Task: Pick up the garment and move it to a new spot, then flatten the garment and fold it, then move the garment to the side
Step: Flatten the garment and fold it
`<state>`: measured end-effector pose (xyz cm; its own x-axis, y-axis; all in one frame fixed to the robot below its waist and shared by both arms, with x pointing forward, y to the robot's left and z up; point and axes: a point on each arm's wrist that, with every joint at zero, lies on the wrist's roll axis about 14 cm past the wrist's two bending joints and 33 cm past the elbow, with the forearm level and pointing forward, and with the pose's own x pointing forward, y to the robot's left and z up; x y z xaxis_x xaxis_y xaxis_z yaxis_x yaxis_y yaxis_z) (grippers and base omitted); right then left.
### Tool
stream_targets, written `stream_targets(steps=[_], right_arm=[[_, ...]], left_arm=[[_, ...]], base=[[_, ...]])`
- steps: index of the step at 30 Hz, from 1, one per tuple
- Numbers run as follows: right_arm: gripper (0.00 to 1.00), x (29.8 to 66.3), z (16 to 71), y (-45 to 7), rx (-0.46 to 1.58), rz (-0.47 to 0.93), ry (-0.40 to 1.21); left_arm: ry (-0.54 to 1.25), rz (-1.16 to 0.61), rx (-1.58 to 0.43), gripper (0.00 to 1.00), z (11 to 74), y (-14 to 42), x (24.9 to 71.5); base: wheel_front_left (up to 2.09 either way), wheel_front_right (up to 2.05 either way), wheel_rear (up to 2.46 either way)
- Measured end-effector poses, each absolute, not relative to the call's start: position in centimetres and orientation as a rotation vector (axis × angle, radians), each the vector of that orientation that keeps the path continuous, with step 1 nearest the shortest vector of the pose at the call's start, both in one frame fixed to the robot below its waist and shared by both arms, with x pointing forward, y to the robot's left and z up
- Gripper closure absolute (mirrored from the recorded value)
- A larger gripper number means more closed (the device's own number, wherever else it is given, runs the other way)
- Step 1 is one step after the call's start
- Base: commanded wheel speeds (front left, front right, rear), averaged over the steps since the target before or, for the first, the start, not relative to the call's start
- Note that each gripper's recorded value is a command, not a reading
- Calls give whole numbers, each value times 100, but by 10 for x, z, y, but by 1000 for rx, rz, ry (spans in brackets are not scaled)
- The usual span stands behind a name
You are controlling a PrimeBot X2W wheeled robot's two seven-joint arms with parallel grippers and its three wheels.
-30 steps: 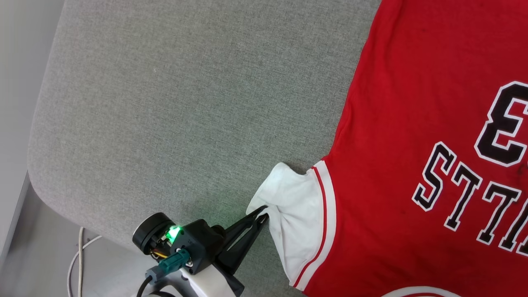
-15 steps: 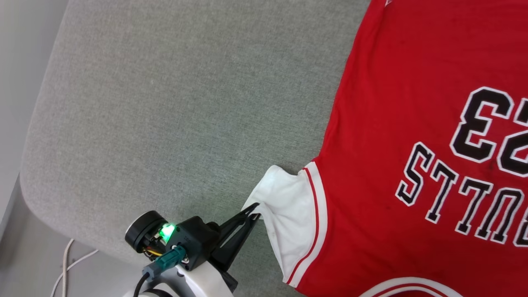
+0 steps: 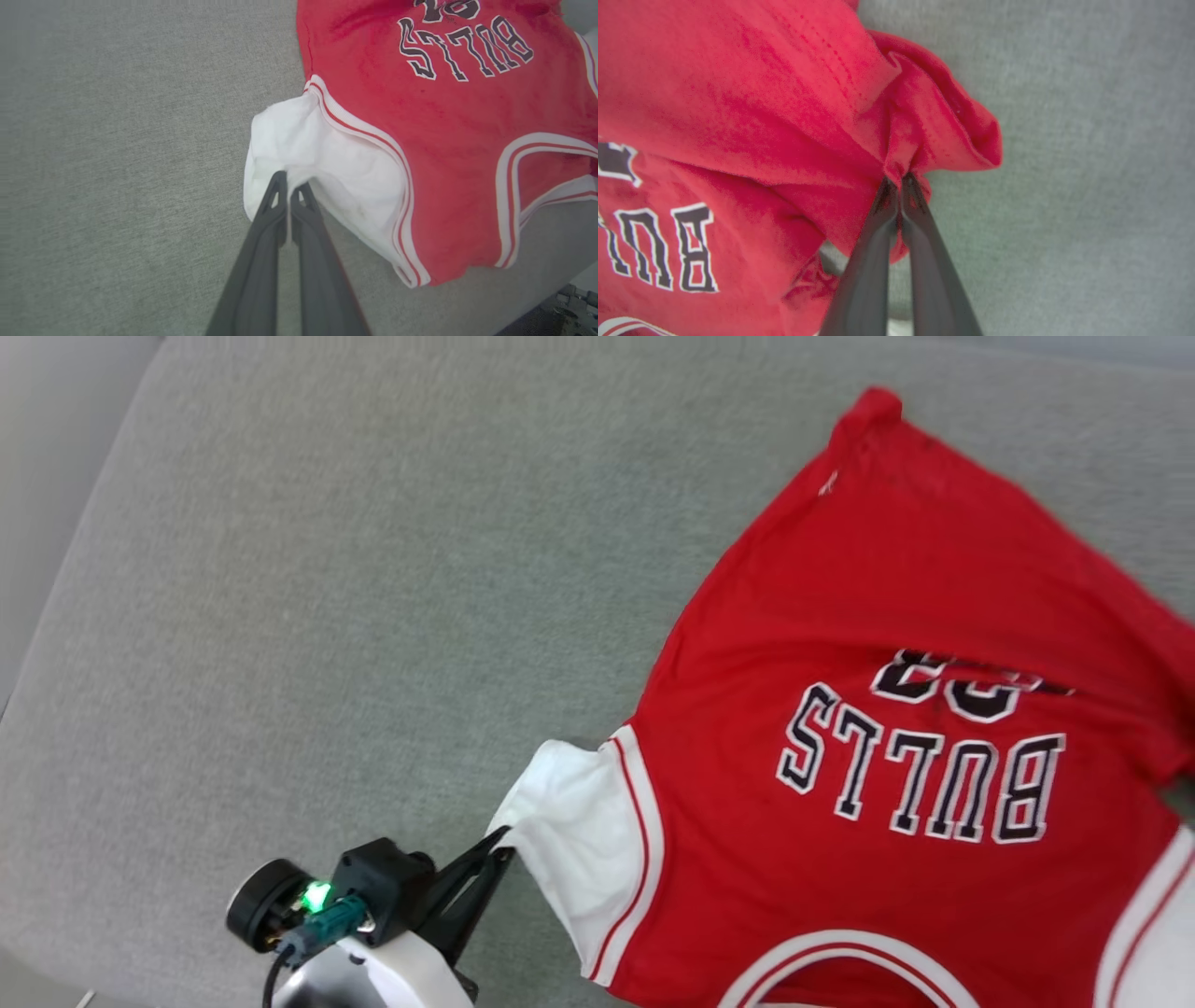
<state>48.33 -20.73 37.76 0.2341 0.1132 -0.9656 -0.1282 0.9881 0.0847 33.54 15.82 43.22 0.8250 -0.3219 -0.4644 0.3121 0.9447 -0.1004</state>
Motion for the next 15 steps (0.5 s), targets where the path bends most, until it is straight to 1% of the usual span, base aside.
stream_targets(steps=[11, 15], right_arm=[[100, 382, 395, -237, 42, 175, 1318], [100, 353, 402, -240, 67, 182, 1284]], left_arm=[[429, -351, -43, 100, 446, 152, 328], [397, -355, -59, 100, 453, 148, 328]], base=[[0, 0, 0], [0, 0, 0]])
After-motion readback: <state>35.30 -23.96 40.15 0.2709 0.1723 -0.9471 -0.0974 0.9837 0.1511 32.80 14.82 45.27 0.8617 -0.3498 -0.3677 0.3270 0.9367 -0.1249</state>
